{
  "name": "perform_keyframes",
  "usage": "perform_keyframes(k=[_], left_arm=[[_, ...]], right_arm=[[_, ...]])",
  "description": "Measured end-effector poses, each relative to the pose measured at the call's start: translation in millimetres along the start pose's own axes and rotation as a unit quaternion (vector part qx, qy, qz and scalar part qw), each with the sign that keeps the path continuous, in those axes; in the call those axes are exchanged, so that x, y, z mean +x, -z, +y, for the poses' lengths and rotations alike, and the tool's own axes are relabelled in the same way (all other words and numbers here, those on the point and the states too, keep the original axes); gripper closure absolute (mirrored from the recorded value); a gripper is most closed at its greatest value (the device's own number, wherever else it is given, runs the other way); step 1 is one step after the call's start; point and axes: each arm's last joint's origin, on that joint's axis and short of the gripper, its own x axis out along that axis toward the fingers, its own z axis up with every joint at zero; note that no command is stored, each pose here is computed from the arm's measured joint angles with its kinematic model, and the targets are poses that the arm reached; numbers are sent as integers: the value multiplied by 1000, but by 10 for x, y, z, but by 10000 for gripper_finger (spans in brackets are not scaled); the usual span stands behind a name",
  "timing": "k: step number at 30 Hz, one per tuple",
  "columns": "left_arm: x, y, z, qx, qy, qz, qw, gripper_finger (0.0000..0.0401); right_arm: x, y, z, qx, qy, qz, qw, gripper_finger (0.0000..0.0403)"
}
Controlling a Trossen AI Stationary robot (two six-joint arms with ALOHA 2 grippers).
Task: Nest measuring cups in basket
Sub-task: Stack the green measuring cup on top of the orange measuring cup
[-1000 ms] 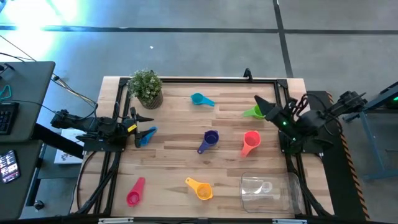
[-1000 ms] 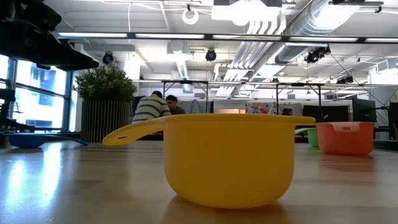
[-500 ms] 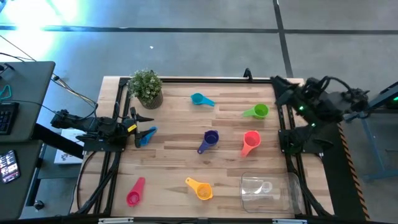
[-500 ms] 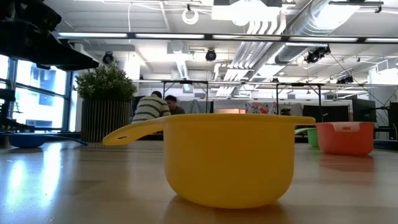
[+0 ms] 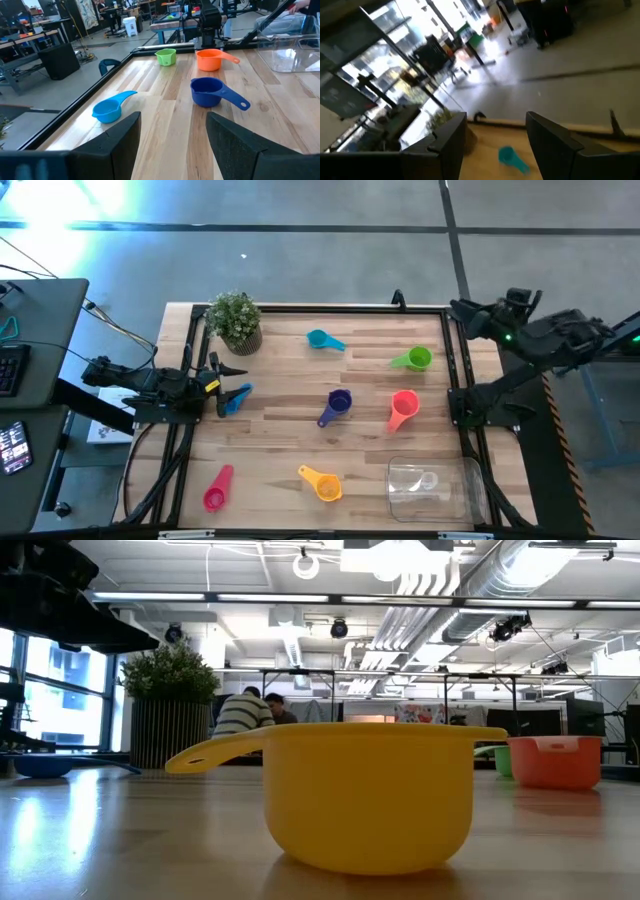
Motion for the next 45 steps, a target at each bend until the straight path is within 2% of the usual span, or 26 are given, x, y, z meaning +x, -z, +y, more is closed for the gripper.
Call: perform_keyframes(k=[5, 11, 17, 22, 28, 34, 38, 42, 45], left_arm=[[0, 0, 0, 0, 0, 0, 1000, 185], [0, 0, 0, 0, 0, 0, 1000, 185], [0, 0, 0, 0, 0, 0, 1000, 185], [0, 0, 0, 0, 0, 0, 1000, 185], [0, 0, 0, 0, 0, 0, 1000, 185], [0, 0, 0, 0, 0, 0, 1000, 185], [0, 0, 0, 0, 0, 0, 1000, 185], [-1, -13, 1, -13, 0, -6, 1000, 185], [0, -12, 1, -58, 0, -5, 998, 185]], right_arm=[[61, 105, -131, 52, 55, 72, 995, 206], [185, 227, -115, 92, 123, 110, 982, 206], [379, 356, -37, 97, 184, 141, 968, 206], [571, 492, 39, 99, 225, 210, 946, 206], [796, 668, 109, 76, 279, 251, 924, 206], [988, 807, 124, 83, 327, 321, 885, 206], [1068, 835, 90, 87, 358, 343, 864, 206], [1151, 828, 59, 101, 375, 344, 855, 206], [1200, 795, 17, 105, 382, 345, 851, 206]])
